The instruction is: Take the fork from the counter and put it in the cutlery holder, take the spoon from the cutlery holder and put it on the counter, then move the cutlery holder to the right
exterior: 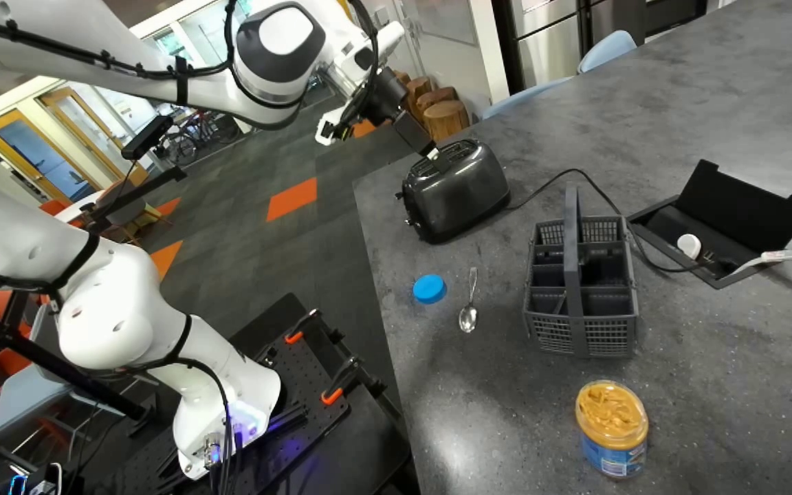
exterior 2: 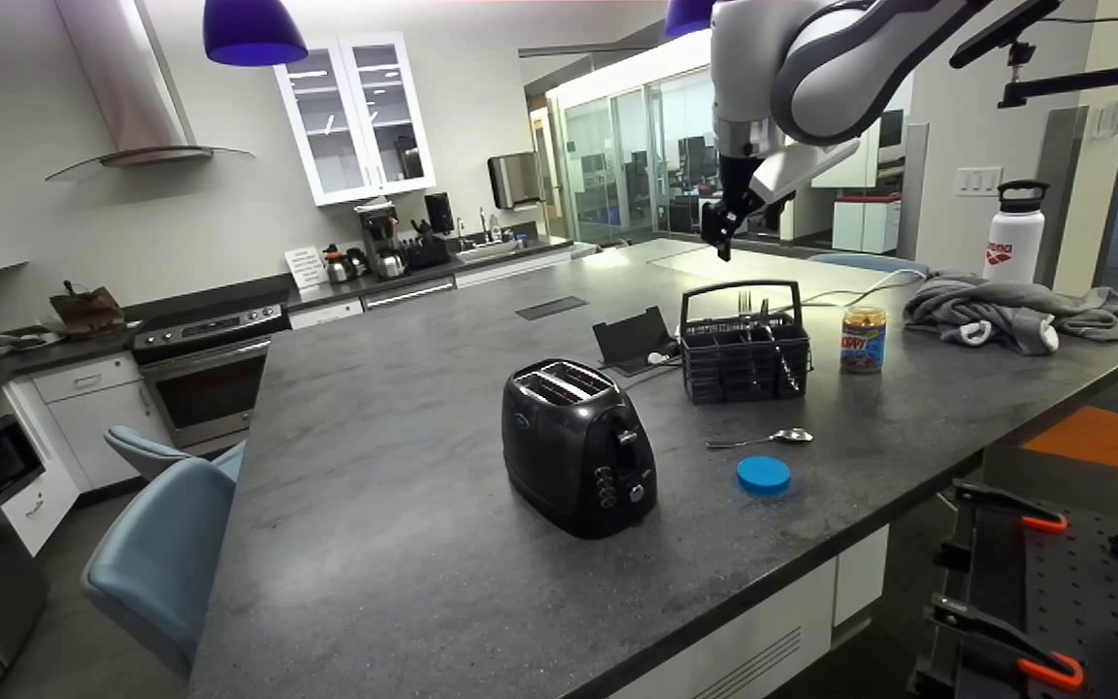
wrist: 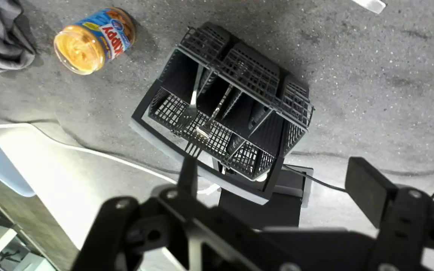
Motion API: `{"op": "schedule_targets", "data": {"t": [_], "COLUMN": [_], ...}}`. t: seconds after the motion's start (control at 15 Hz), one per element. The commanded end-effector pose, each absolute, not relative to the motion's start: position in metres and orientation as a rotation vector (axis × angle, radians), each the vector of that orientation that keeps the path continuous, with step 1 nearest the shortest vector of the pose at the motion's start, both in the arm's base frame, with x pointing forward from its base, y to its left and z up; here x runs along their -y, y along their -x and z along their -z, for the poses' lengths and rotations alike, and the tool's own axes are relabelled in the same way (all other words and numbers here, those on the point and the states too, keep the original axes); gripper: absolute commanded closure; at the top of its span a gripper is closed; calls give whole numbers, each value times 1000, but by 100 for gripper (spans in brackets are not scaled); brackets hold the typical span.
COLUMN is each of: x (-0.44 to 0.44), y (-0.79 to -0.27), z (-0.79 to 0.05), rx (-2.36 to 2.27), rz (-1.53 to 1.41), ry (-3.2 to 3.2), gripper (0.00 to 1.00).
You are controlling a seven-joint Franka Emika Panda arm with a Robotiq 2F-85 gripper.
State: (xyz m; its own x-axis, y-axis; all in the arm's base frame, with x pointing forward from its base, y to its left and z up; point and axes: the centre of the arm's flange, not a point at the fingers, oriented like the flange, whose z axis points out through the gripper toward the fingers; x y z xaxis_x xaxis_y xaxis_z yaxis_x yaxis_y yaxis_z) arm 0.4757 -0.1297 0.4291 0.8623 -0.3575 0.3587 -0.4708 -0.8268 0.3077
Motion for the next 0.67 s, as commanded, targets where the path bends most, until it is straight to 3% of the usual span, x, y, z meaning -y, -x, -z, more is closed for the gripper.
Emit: {"op": "schedule_targets", "data": {"t": [0.0,0.2,0.6], "x": [168,203,192], "y": [-491,-492,-480], "z": [-442,-433,-421], "rx": [375,154,192], "rz": [-265,-216,-210], "ry": [-2698,-2745,-2729], "gripper": [0,0,0]}}
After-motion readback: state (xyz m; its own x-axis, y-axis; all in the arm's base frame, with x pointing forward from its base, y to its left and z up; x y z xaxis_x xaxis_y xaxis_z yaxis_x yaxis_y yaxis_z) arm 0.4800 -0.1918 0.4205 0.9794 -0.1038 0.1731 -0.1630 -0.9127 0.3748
